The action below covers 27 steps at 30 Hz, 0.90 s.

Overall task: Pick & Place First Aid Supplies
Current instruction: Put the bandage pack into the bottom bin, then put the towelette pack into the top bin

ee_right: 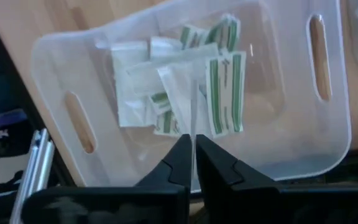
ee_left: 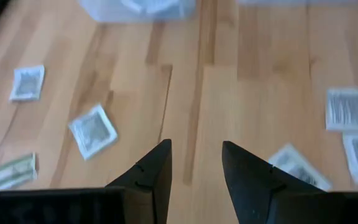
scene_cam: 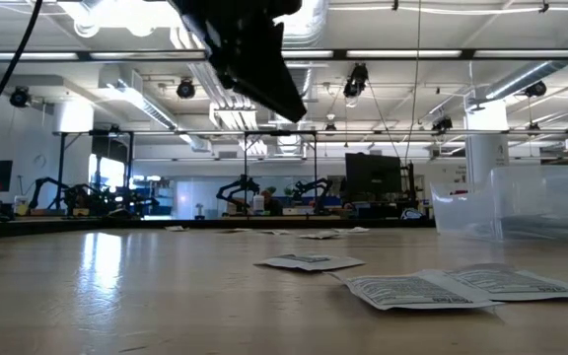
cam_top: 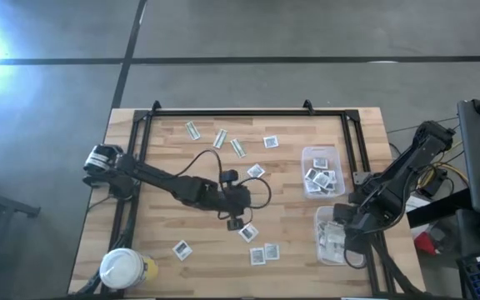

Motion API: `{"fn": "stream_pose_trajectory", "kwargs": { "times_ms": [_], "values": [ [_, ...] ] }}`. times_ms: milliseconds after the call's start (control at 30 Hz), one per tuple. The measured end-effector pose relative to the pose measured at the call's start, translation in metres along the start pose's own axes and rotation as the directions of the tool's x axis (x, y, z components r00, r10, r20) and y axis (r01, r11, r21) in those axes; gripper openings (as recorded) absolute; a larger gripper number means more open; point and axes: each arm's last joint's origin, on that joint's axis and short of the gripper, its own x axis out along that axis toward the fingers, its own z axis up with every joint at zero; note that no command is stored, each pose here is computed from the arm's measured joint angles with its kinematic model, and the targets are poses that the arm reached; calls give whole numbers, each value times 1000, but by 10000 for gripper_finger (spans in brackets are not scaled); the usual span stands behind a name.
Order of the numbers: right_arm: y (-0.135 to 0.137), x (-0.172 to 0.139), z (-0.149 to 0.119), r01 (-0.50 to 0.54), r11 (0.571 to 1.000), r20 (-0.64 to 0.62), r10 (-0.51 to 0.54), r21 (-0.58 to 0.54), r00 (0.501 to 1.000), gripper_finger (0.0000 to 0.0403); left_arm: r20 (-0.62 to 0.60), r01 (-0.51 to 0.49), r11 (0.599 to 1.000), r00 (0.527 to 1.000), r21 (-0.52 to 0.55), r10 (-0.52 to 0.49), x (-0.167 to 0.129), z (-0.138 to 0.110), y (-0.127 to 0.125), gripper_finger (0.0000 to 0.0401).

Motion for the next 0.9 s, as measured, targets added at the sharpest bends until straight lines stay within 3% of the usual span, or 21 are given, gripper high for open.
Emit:
{"fn": "stream_pose_trajectory", "kwargs": {
  "times_ms": [367, 600, 700, 900],
  "values": [
    [-5, 3, 3, 32, 998, 21, -33, 51, 999, 126, -110, 41, 997, 993, 65, -34, -10, -17, -20, 135],
    [0, -16, 12, -19, 998, 113, 13, 52, 993, 136, -137, 75, 997, 988, 33, -70, -13, -25, -31, 135],
    [6, -28, 18, -24, 1000, 279, 19, 16, 960, 129, -106, 142, 989, 985, 28, -138, -11, -31, -41, 136],
    [22, -40, 34, -32, 993, 558, 89, -111, 825, 118, 8, 256, 967, 967, 16, -256, -2, -43, -54, 136]
  ]
}}
